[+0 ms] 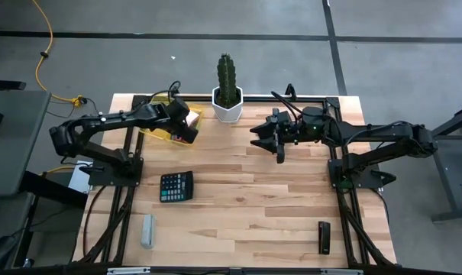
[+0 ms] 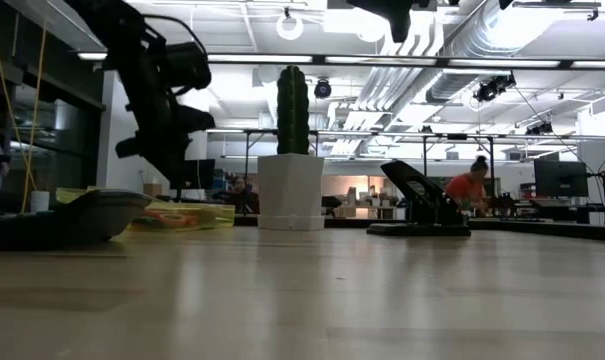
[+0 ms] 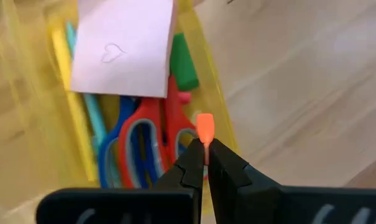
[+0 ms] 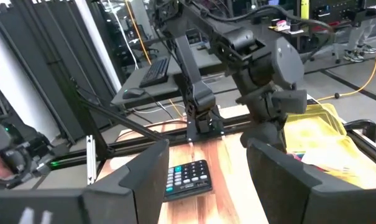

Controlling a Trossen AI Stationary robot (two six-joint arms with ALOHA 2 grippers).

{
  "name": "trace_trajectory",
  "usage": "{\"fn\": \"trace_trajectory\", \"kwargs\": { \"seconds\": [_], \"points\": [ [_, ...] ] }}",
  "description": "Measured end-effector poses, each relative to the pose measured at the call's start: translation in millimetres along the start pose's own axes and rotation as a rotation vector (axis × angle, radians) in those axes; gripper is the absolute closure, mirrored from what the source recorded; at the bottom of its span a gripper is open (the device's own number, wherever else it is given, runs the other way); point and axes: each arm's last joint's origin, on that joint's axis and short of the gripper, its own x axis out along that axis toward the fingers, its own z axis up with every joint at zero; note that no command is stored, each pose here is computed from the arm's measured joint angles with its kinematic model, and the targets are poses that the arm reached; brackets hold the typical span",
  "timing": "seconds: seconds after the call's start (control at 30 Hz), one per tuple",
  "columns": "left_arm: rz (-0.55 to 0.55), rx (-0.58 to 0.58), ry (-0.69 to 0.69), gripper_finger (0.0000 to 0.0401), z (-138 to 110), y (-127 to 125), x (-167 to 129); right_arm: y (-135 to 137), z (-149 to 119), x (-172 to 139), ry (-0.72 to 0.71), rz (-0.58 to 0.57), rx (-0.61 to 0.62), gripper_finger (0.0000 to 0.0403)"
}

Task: Pack school essentials
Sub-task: Put the orange cap eraser into the transparent yellow supply box, then return to Home Position

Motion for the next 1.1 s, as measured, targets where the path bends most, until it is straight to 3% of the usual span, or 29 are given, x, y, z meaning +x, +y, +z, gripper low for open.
{"fn": "trace_trajectory", "kwargs": {
  "seconds": [0.13, 0.37, 0.77, 0.93, 1.1],
  "points": [
    [-0.010, -0.049, 0.019, 0.0401, -0.4, 1.3, 10.5, -0.3, 0.1, 0.0, -0.001, -0.007, -0.001, 0.0197],
    [0.028, -0.022, 0.014, 0.0393, 0.9, 2.0, 15.5, -0.3, 0.0, 0.0, -0.001, -0.007, 0.000, 0.0197],
    [0.015, -0.015, 0.013, 0.0266, 1.0, 1.7, 13.5, -0.2, 0.1, 0.0, -0.002, -0.006, 0.000, 0.0197],
    [-0.053, -0.006, -0.043, 0.0219, 13.6, -3.7, -7.2, -0.2, 0.1, 0.0, -0.002, -0.006, -0.004, 0.0197],
    [-0.226, 0.016, -0.223, 0.0198, 33.7, -14.0, -55.7, -0.2, 0.2, 0.0, -0.003, -0.006, -0.007, 0.0197]
  ]
}}
